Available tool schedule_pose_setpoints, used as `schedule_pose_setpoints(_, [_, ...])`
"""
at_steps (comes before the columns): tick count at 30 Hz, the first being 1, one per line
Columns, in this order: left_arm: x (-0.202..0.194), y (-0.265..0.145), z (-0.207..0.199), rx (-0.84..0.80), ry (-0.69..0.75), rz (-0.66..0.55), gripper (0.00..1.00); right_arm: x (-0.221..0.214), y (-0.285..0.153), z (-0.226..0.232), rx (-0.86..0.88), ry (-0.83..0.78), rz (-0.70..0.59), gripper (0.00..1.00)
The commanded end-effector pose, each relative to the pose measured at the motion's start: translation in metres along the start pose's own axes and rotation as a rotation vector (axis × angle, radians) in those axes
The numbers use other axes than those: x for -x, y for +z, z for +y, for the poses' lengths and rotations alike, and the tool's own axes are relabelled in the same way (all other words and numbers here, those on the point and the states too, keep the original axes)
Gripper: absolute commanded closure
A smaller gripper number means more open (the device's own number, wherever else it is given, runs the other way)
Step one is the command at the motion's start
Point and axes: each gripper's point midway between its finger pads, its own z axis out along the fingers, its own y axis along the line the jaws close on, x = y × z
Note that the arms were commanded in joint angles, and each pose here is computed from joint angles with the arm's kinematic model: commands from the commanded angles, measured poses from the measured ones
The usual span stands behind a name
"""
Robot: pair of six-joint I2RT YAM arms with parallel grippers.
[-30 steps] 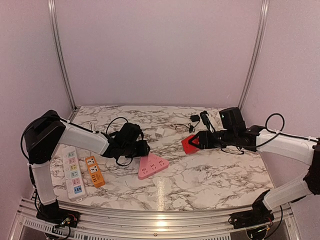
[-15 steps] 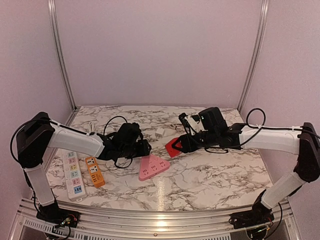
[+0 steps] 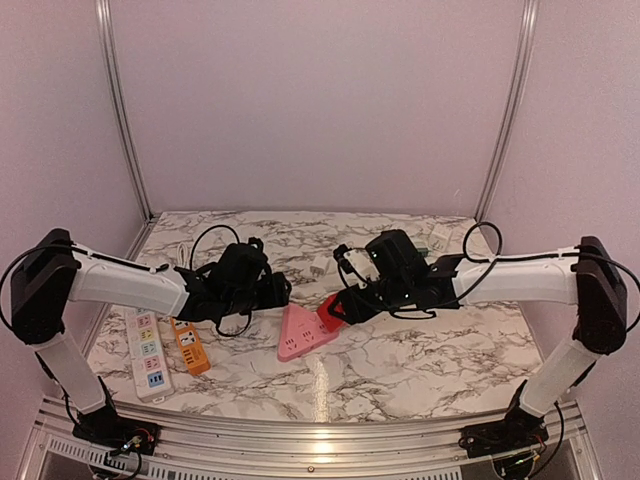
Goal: Insert the plug
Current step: Insert the plug into the socket slot.
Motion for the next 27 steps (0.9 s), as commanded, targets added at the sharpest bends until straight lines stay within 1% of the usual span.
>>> schedule_pose_setpoints(1, [0.002,-0.007,0.011,0.03,0.009,-0.018,0.25,0.021,-0.002,0.007,-0.005,0.021,-0.053,0.9])
schedule_pose_setpoints(12, [0.0,-0.011,0.018,0.048,0.012,-0.031,0.02,0.018,0.003,0.008,0.006,0.04,-0.048,0.91])
schedule_pose_setpoints(17, [-0.001,-0.01,0.019,0.049,0.013,-0.029,0.01,0.015,0.005,0.014,0.006,0.03,-0.036,0.91])
schedule_pose_setpoints(27, [-0.001,-0.011,0.02,0.049,0.012,-0.031,0.01,0.011,0.012,0.007,-0.028,0.046,-0.026,0.91])
